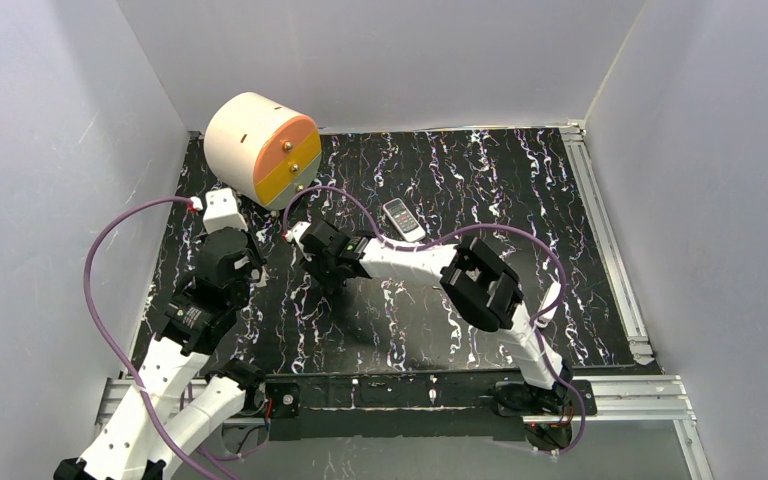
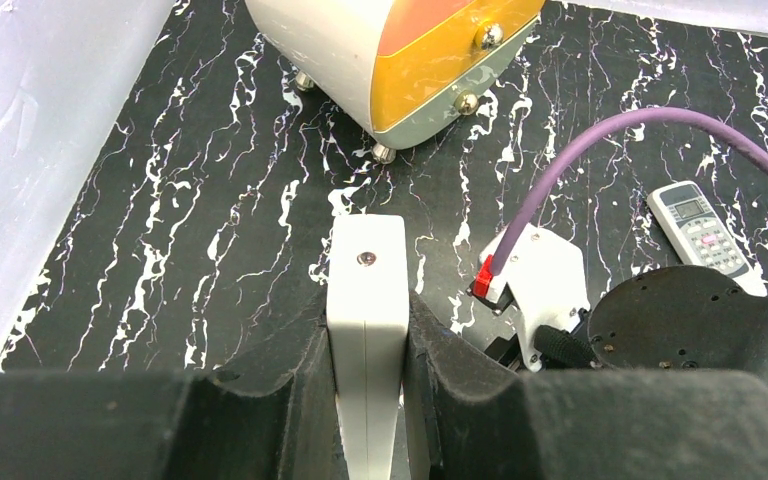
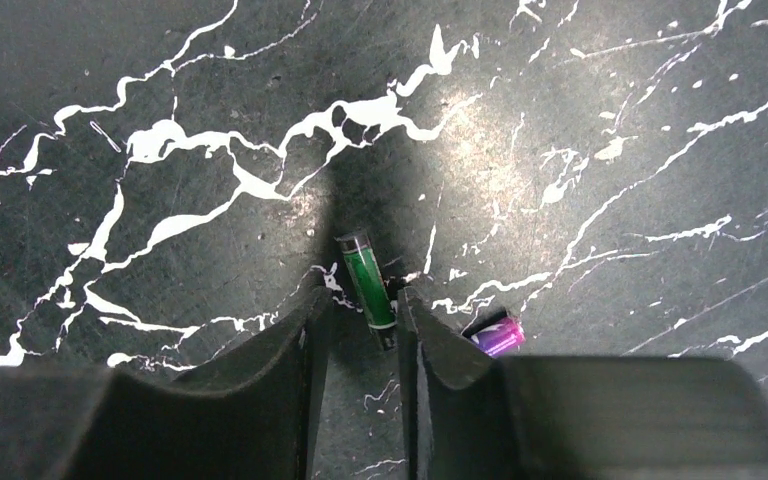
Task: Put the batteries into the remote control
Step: Pick up the battery from the center of the board, then place the battery at the center of the board.
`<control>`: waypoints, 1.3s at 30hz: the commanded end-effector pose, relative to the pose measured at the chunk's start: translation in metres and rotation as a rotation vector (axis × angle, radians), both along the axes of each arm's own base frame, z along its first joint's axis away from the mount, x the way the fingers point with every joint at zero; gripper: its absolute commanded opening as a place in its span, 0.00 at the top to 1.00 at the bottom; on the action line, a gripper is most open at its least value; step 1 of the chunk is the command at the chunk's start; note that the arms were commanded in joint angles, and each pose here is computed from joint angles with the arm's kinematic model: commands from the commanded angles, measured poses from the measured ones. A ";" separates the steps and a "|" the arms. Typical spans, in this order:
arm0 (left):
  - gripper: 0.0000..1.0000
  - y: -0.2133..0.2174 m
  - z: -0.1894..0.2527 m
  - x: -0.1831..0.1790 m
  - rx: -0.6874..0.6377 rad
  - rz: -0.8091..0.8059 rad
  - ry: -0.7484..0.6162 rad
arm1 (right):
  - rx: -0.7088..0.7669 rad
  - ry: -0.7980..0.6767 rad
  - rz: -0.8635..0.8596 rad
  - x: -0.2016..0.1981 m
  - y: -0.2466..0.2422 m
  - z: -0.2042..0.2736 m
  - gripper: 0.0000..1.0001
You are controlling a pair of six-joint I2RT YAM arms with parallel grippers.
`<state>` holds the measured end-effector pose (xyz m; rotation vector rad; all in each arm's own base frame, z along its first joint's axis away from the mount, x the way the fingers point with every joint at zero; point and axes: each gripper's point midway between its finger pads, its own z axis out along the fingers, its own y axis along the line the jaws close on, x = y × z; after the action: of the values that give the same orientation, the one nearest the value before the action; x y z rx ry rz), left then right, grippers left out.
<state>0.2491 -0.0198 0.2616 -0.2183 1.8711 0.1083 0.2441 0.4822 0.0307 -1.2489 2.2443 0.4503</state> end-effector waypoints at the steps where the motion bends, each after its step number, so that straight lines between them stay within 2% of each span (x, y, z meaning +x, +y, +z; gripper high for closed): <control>1: 1.00 0.006 0.016 -0.001 -0.004 0.032 -0.042 | -0.049 0.012 0.010 0.000 -0.003 -0.004 0.67; 4: 1.00 0.007 0.016 -0.001 -0.003 0.034 -0.042 | -0.064 0.019 -0.017 0.001 -0.003 -0.007 0.79; 9: 1.00 0.007 0.016 -0.001 -0.003 0.034 -0.043 | -0.054 -0.018 -0.176 0.014 -0.005 0.003 0.88; 16: 1.00 0.006 0.015 0.000 -0.004 0.033 -0.041 | 0.083 -0.005 -0.401 0.021 -0.005 0.052 0.88; 24: 1.00 0.003 0.014 0.002 -0.006 0.021 -0.034 | 0.129 0.023 -0.585 0.008 -0.052 0.091 0.88; 32: 1.00 -0.002 0.010 0.005 -0.010 -0.001 -0.017 | -0.029 0.008 -0.744 -0.017 -0.136 0.061 0.87; 39: 1.00 -0.007 0.008 0.006 -0.017 -0.017 -0.011 | -0.096 0.055 -0.793 -0.033 -0.159 0.040 0.81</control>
<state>0.2533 -0.0255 0.2545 -0.1962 1.9023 0.1039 0.2129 0.3372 0.0683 -0.3922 2.5778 0.1078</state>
